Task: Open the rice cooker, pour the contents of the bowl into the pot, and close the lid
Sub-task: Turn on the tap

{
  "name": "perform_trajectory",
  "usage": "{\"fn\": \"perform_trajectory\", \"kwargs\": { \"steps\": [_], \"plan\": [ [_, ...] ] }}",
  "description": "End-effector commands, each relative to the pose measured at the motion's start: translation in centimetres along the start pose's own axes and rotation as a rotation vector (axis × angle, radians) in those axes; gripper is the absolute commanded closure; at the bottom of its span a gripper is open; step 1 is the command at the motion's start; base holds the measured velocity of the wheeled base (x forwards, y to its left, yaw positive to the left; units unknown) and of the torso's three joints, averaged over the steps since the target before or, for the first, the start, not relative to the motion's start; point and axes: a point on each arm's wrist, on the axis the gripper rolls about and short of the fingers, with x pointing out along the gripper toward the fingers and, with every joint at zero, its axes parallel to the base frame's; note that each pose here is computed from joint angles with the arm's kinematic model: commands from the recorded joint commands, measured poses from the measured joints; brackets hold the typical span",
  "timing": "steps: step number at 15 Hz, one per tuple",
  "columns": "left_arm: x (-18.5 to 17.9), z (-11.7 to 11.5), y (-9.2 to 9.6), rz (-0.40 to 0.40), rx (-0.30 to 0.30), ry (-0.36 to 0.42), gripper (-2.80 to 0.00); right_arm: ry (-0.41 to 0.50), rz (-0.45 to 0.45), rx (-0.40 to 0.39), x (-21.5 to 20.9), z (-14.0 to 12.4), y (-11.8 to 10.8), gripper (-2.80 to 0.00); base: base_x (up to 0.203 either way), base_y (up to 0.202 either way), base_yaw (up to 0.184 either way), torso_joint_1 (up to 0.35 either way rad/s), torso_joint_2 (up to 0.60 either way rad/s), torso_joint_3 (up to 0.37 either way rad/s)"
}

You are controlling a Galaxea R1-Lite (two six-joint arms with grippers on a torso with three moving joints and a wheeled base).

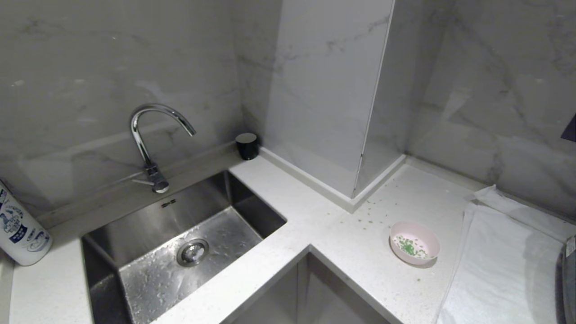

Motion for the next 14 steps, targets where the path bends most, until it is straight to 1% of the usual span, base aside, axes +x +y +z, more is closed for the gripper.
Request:
{"fn": "perform_trajectory", "kwargs": {
  "steps": [1,2,4,6,7,8,9,10,12,14],
  "plan": [
    [0.0,0.0,0.0,0.001,0.002,-0.001,0.0,0.23,0.008,0.001,7.1,3.6,0.2,0.0,0.0,0.0,0.0,0.0,0.0,0.0],
    [0.0,0.0,0.0,0.001,0.003,0.0,0.0,0.307,0.012,0.004,10.0,4.4,0.3,0.0,0.0,0.0,0.0,0.0,0.0,0.0],
    [0.0,0.0,0.0,-0.001,0.003,0.0,0.0,0.491,0.023,0.029,16.3,5.1,0.7,0.0,0.0,0.0,0.0,0.0,0.0,0.0],
    [0.0,0.0,0.0,-0.001,0.003,0.0,0.0,0.685,0.026,0.067,21.7,4.7,1.3,0.0,0.0,0.0,0.0,0.0,0.0,0.0],
    [0.0,0.0,0.0,0.001,0.003,0.0,0.0,0.802,0.028,0.078,24.0,3.8,1.7,0.0,0.0,0.0,0.0,0.0,0.0,0.0],
    [0.0,0.0,0.0,0.001,0.003,0.0,0.0,0.899,0.028,0.083,25.8,2.5,2.2,0.0,0.0,0.0,0.0,0.0,0.0,0.0],
    [0.0,0.0,0.0,-0.001,0.002,0.0,0.0,0.998,0.028,0.085,27.5,0.9,2.6,0.0,0.0,0.0,0.0,0.0,0.0,0.0],
    [0.0,0.0,0.0,-0.001,0.002,0.0,0.0,1.077,0.026,0.086,28.8,-0.7,3.1,0.0,0.0,0.0,0.0,0.0,0.0,0.0],
    [0.0,0.0,0.0,0.001,0.002,0.0,0.0,1.19,0.017,0.092,30.7,-3.5,4.0,0.0,0.0,0.0,0.0,0.0,0.0,0.0],
    [0.0,0.0,0.0,-0.001,0.002,0.0,0.0,1.27,0.009,0.088,31.3,-5.8,4.5,0.0,0.0,0.0,0.0,0.0,0.0,0.0]
  ]
}}
